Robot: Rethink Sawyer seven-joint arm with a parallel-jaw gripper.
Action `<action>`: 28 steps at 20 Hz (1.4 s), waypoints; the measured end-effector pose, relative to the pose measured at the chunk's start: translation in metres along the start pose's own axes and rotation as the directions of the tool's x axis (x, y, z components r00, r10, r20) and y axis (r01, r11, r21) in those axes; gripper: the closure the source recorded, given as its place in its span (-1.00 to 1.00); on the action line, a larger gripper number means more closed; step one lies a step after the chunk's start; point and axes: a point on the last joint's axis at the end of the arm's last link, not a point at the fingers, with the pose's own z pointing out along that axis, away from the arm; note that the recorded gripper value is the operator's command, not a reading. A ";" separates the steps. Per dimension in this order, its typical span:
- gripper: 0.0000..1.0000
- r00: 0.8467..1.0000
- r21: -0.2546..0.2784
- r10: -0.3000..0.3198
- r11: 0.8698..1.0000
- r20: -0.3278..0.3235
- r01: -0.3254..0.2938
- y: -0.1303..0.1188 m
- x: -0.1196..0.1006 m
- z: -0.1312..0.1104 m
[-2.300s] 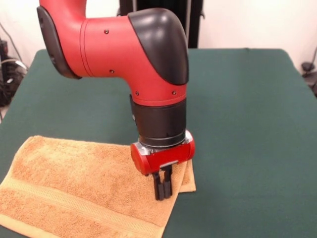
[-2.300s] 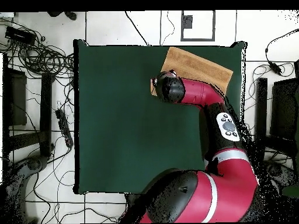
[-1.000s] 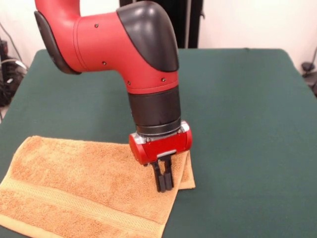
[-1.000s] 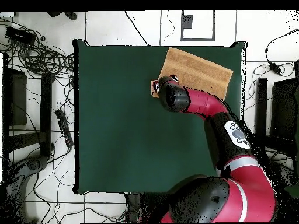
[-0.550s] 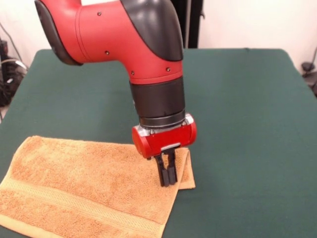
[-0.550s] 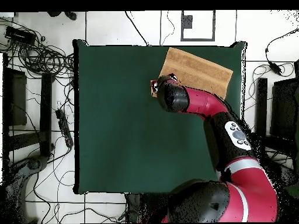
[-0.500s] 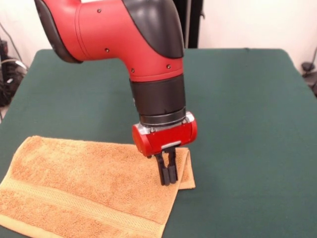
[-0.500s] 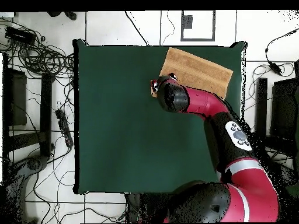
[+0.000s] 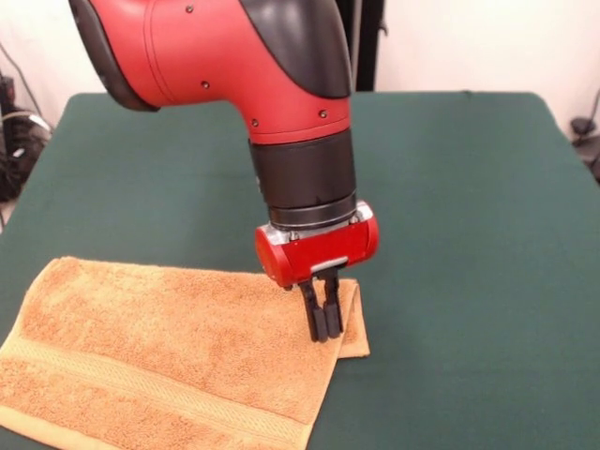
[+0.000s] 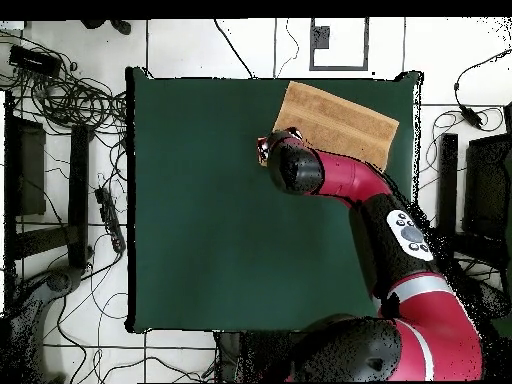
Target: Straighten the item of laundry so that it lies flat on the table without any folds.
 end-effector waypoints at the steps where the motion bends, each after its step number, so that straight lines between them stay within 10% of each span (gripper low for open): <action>1: 1.00 1.000 -0.001 0.000 1.000 0.000 0.000 0.000 0.000 0.000; 4: 1.00 1.000 -0.015 0.007 1.000 0.002 -0.007 0.004 0.001 0.000; 5: -1.00 1.000 -0.022 0.010 1.000 0.003 -0.010 0.005 0.002 0.000; 16: -1.00 0.996 -0.084 0.073 0.994 0.049 -0.069 0.001 -0.003 -0.003; 17: 1.00 0.994 -0.097 0.091 0.992 0.054 -0.085 0.000 0.000 0.000; 28: 1.00 0.990 -0.135 0.124 0.984 0.063 -0.115 0.009 0.009 0.015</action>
